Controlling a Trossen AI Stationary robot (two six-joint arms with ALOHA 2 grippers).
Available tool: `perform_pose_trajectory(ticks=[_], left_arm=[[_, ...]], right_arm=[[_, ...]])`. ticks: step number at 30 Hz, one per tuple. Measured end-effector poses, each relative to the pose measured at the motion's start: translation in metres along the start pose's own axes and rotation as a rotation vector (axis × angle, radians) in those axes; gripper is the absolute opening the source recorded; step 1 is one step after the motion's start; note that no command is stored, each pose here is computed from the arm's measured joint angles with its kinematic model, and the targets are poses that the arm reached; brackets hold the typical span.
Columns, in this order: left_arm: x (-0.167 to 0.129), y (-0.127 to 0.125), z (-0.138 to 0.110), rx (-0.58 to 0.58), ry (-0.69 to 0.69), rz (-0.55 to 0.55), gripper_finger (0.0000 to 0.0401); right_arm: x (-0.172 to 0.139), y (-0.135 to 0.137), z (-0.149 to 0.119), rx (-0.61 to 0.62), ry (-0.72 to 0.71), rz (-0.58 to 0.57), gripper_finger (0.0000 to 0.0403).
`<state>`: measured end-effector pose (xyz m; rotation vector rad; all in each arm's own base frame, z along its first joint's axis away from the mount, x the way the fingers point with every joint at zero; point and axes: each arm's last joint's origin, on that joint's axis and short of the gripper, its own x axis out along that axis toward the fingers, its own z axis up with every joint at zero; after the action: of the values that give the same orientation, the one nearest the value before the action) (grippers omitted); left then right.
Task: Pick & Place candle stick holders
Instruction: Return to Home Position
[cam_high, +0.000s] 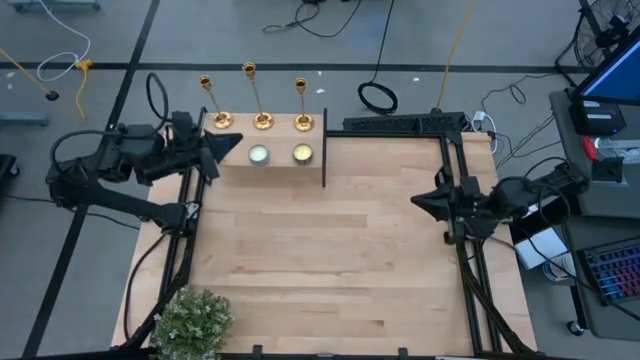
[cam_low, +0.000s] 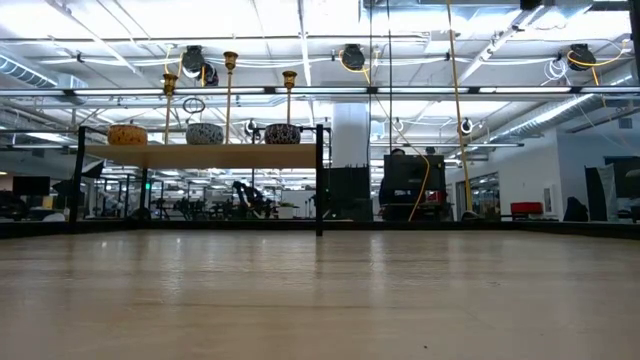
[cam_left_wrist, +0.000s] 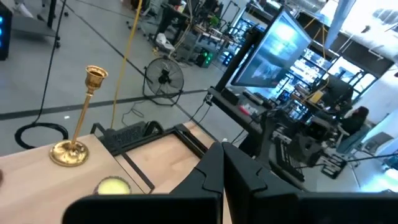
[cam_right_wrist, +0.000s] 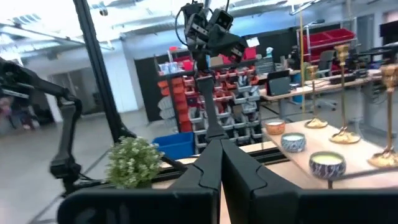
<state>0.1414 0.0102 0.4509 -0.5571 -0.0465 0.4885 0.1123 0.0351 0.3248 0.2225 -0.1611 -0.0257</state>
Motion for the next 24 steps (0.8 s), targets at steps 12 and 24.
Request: perform_pose_trajectory(ticks=[12, 24], left_arm=[[0.000, 0.004, -0.007, 0.021, 0.093, -0.004, 0.0001], [-0.002, 0.011, -0.019, 0.061, 0.235, 0.030, 0.0003]], right_arm=[[0.064, 0.003, 0.011, 0.043, 0.016, -0.197, 0.0000], [0.119, -0.014, -0.004, 0.046, -0.148, -0.303, 0.0000]])
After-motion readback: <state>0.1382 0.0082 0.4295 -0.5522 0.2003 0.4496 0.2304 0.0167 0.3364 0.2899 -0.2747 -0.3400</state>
